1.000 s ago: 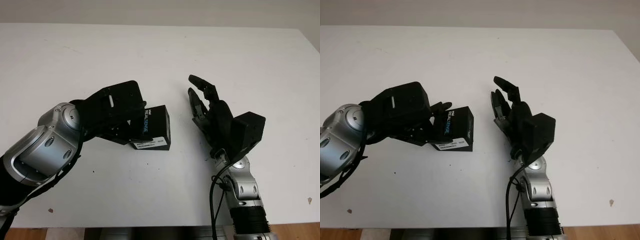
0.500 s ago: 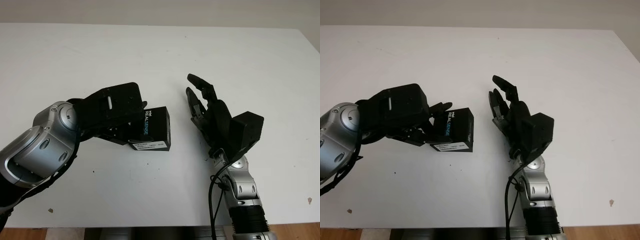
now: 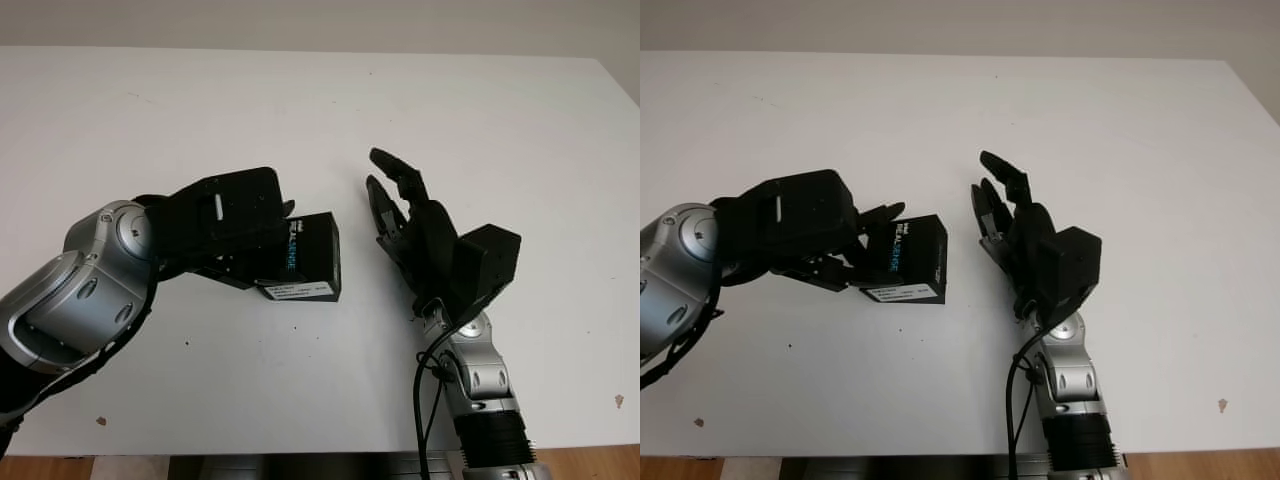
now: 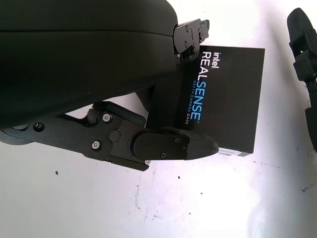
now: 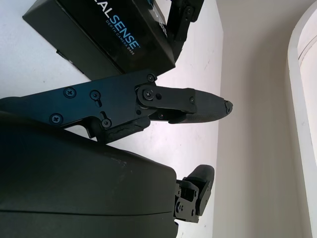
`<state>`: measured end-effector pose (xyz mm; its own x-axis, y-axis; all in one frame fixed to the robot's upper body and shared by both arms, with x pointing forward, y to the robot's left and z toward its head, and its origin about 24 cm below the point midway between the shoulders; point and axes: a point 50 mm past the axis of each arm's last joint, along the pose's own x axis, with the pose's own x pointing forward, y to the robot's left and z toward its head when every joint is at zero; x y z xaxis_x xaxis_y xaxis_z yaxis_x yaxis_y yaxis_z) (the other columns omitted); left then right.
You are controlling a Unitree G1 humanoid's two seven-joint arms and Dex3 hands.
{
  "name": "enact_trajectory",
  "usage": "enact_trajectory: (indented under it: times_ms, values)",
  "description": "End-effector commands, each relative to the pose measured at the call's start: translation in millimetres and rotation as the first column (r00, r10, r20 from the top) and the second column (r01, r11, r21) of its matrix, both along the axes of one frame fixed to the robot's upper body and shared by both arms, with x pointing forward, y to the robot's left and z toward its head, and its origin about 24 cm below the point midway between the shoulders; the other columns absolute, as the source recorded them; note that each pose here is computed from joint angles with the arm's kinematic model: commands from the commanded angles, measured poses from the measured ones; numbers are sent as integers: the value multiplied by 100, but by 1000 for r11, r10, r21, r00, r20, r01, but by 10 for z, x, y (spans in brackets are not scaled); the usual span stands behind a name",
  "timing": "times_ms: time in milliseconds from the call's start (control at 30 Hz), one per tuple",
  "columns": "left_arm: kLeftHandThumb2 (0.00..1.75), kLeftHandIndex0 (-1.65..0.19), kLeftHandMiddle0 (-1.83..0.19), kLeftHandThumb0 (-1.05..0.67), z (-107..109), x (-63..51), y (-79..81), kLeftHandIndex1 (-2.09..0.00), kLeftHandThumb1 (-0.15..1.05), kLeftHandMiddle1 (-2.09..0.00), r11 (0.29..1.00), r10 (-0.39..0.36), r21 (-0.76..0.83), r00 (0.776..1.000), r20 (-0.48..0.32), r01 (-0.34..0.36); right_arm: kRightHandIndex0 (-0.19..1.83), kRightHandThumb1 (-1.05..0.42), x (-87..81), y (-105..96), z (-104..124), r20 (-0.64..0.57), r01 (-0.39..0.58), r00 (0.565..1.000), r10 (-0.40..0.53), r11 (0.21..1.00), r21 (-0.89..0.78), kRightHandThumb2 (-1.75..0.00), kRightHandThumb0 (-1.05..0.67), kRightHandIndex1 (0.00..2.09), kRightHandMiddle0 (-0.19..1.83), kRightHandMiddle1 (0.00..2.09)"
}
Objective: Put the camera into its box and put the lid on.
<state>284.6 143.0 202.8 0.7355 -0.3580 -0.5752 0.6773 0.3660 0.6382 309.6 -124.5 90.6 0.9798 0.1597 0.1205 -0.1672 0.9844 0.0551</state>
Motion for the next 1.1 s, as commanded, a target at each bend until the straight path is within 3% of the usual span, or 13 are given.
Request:
enact_trajectory:
  times_ms: [0, 733, 933, 1067]
  values:
    - [35, 19, 19, -57, -32, 18, 26, 0, 105, 0, 1000, 9, 20, 1000, -18, -8, 17, -105, 1, 6, 28, 24, -6, 1000, 6, 1000, 6, -43, -69, 6, -10, 78]
    - [36, 19, 19, -54, -30, 95, 137, 0, 105, 0, 993, 119, 37, 988, -103, -115, 15, -105, -8, 5, 30, 29, -31, 999, 30, 999, 31, -43, -68, 5, -14, 87]
    - [39, 19, 19, -56, -10, 89, 192, 0, 105, 0, 991, 113, 78, 989, -97, -106, 16, -105, -9, 21, 31, 28, -28, 999, 27, 999, 18, -43, -70, 6, -14, 87]
    - [40, 19, 19, -59, 22, 82, 290, 0, 105, 0, 982, 106, 159, 994, -36, -99, 16, -105, -7, 27, 31, 32, -29, 999, 28, 999, 14, -43, -70, 6, -14, 87]
